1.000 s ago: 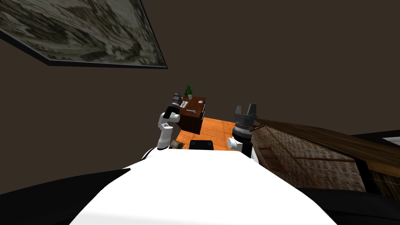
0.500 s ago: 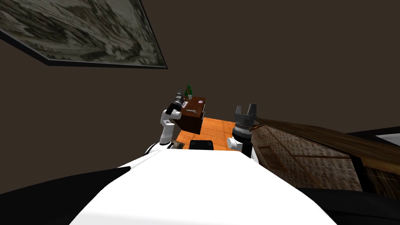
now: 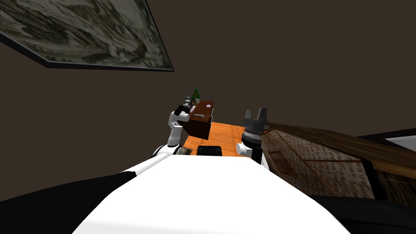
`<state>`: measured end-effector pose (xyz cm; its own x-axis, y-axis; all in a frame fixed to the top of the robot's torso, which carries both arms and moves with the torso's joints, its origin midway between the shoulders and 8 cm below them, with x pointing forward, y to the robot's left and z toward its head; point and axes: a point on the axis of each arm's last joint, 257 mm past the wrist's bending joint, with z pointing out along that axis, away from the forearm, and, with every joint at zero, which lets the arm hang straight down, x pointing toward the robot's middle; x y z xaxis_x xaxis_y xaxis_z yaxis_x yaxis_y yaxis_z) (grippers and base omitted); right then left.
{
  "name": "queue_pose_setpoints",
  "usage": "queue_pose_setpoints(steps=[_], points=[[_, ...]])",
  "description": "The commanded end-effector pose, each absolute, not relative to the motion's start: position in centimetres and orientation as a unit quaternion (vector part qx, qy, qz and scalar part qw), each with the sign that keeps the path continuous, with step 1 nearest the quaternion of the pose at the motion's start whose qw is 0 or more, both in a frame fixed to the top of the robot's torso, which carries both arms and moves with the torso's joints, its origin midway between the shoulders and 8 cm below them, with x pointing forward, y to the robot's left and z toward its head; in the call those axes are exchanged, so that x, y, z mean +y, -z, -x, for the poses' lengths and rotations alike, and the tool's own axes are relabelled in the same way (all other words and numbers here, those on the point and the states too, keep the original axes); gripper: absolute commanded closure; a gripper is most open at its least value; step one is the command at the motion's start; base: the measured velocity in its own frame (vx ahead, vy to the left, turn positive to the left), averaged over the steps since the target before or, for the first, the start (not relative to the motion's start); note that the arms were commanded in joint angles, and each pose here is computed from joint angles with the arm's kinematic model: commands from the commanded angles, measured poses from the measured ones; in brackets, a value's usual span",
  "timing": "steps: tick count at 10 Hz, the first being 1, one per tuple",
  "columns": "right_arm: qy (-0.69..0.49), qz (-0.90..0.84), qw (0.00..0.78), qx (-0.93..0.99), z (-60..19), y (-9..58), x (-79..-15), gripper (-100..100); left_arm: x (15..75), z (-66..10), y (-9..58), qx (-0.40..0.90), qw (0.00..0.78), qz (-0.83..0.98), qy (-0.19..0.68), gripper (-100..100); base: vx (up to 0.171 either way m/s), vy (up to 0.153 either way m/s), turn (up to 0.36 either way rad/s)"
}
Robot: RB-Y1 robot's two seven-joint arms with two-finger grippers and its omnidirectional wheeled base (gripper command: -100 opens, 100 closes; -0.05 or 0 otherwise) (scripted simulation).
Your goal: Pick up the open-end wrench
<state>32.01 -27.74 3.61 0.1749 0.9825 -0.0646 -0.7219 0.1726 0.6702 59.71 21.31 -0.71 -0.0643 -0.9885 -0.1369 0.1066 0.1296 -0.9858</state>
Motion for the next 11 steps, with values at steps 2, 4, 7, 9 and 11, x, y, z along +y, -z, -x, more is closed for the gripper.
queue_pose_setpoints(steps=[2,4,7,9,11], points=[[-0.59,-0.256,0.722,0.254,-32.0,-3.6,-27.7,0,20.9,-61.1,1.9,0.542,0.516,0.443,0.494,-100,-0.004,0.031,-0.039],[-0.59,-0.256,0.722,0.254,-32.0,-3.6,-27.7,0,20.3,-62.2,2.8,0.555,0.497,0.458,0.484,-100,0.001,0.019,-0.016],[-0.59,-0.256,0.722,0.254,-32.0,-3.6,-27.7,0,19.8,-63.2,4.2,0.574,0.472,0.48,0.466,-100,0.001,0.027,-0.024],[-0.59,-0.256,0.722,0.254,-32.0,-3.6,-27.7,0,20.0,-63.1,5.4,0.584,0.462,0.492,0.452,-100,0.004,0.022,-0.017],[-0.59,-0.256,0.722,0.254,-32.0,-3.6,-27.7,0,19.4,-63.8,6.4,0.598,0.44,0.507,0.438,-100,0.01,0.026,-0.036]])
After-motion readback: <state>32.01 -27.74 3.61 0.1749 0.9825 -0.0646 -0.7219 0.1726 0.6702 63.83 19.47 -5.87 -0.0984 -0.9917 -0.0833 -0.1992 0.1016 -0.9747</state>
